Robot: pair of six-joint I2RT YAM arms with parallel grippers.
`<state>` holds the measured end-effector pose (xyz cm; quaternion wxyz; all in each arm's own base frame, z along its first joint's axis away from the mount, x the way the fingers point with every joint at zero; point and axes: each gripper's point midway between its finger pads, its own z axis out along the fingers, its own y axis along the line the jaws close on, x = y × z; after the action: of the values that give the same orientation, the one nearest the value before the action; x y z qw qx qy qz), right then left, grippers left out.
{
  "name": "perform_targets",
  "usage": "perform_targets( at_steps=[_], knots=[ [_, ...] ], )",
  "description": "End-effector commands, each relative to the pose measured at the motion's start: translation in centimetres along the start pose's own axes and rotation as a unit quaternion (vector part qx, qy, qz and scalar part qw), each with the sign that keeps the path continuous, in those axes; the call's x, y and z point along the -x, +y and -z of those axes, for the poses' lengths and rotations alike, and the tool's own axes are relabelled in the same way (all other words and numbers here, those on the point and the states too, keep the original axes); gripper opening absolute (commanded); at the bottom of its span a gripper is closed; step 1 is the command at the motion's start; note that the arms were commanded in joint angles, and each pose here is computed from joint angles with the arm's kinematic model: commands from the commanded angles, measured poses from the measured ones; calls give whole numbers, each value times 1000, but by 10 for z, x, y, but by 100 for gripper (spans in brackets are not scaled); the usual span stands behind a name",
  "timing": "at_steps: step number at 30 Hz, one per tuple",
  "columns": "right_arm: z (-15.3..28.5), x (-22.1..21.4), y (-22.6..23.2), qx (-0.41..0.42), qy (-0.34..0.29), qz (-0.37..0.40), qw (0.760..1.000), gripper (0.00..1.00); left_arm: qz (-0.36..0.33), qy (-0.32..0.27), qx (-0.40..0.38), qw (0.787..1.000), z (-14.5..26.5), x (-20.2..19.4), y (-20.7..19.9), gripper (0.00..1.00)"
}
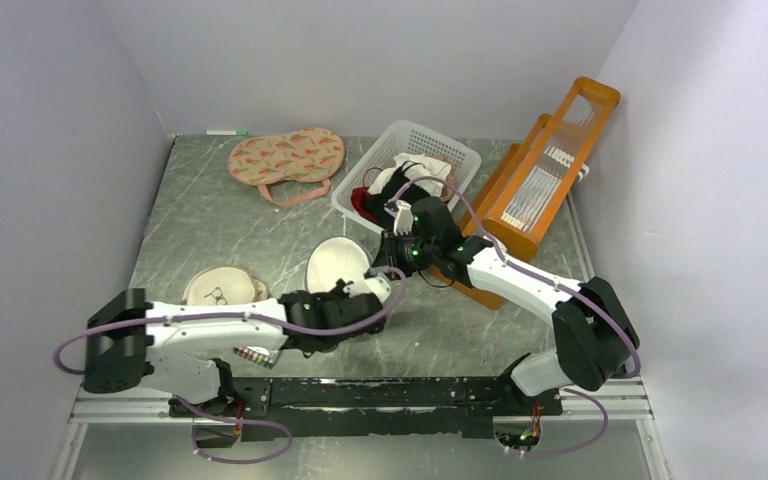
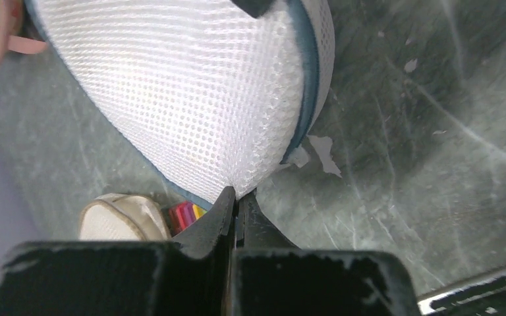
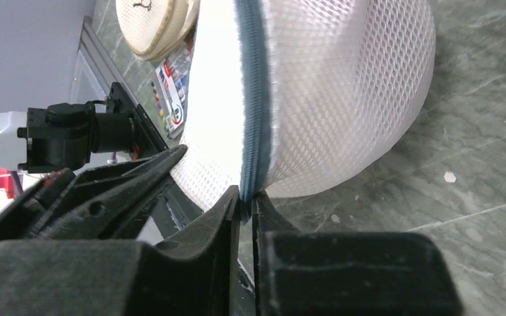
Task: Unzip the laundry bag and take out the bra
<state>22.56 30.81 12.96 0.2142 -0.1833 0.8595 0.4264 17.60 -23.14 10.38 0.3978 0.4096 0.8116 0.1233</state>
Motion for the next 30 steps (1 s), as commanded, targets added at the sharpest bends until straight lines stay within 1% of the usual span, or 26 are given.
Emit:
perform_targets(
  at_steps=[1,2,4,6,7,9,11,16,19,23,26,30],
  knots=[
    [13,27,19,18,-40,45,998,15,120,-55,-81,988,10,36,1,7],
    [16,30,21,19,-46,55,997,21,135,-53,-97,985,9,36,3,7],
    [23,36,25,17,-59,80,995,35,160,-55,-126,977,7,36,6,7],
    [30,41,23,-6,-76,106,991,51,173,-60,-152,971,4,36,10,7],
    [33,42,22,-17,-83,118,989,56,176,-60,-163,969,3,36,12,7],
    [39,45,19,-35,-91,134,986,65,182,-67,-178,965,5,41,17,7],
    [43,48,19,-43,-96,143,984,69,190,-76,-193,960,8,48,23,7],
    [40,43,33,-47,-112,175,977,70,194,-98,-224,950,15,67,35,7],
    [31,38,42,-76,-123,203,969,69,187,-106,-244,946,17,72,37,7],
    [19,31,45,-114,-133,210,962,61,182,-107,-249,945,18,69,37,7],
    [14,26,49,-108,-157,216,958,55,186,-113,-251,943,19,63,36,7],
    [11,18,51,-104,-182,240,948,52,191,-125,-258,939,23,61,34,7]
  ],
)
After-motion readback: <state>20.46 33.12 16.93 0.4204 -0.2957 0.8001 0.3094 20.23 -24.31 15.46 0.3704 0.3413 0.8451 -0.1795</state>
